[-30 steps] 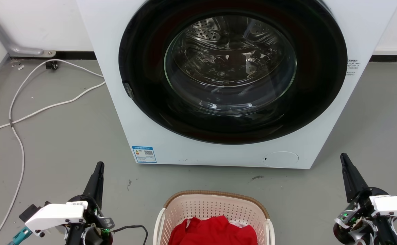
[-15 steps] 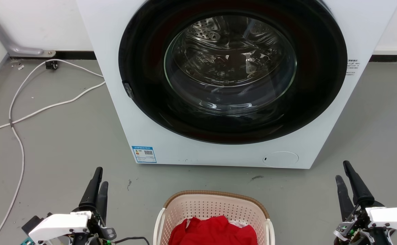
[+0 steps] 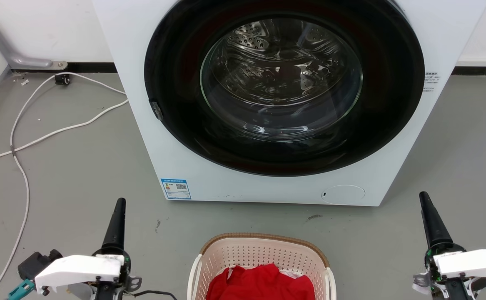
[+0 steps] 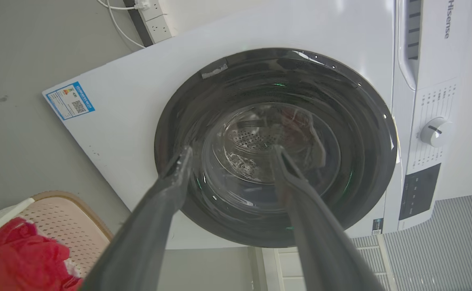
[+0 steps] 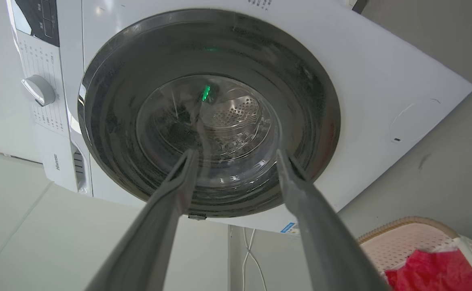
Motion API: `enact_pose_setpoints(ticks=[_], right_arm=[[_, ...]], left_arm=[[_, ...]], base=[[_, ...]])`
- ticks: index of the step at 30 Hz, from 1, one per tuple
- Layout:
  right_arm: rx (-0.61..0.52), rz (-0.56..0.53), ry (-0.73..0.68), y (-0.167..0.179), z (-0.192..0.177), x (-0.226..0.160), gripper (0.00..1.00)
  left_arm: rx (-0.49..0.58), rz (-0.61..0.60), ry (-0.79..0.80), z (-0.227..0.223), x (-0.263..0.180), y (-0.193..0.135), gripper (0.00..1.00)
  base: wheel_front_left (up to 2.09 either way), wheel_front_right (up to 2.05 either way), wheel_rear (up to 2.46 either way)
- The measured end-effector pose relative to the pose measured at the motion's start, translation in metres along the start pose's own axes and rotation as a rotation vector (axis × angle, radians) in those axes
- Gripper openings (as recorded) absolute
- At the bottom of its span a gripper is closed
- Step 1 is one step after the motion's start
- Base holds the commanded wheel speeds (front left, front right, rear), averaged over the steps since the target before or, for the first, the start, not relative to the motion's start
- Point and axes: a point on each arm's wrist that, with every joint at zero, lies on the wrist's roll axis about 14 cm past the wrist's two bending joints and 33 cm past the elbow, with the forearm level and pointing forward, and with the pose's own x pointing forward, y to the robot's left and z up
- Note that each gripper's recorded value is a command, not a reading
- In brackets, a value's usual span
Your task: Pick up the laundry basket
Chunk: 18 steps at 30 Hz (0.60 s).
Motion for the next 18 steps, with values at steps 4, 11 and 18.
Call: enact_pose_setpoints(ticks=[4,11,18], right_arm=[[-0.105,0.025,0.000,0.008,-0.001,0.001,1.00],[-0.267,0.041,0.004,0.012,-0.004,-0.003,1.00],[-0.401,0.074,0.000,0.020,-0.008,-0.005,1.00]], left_arm=[[0.092,-0.005,0.003,-0.003,0.000,-0.004,1.00],[0.237,-0.005,0.006,-0.009,-0.002,-0.008,1.00],[0.352,-0.017,-0.004,-0.010,-0.003,-0.013,1.00]], base=[[0.00,0.00,0.00],[0.00,0.00,0.00],[0.00,0.00,0.00]])
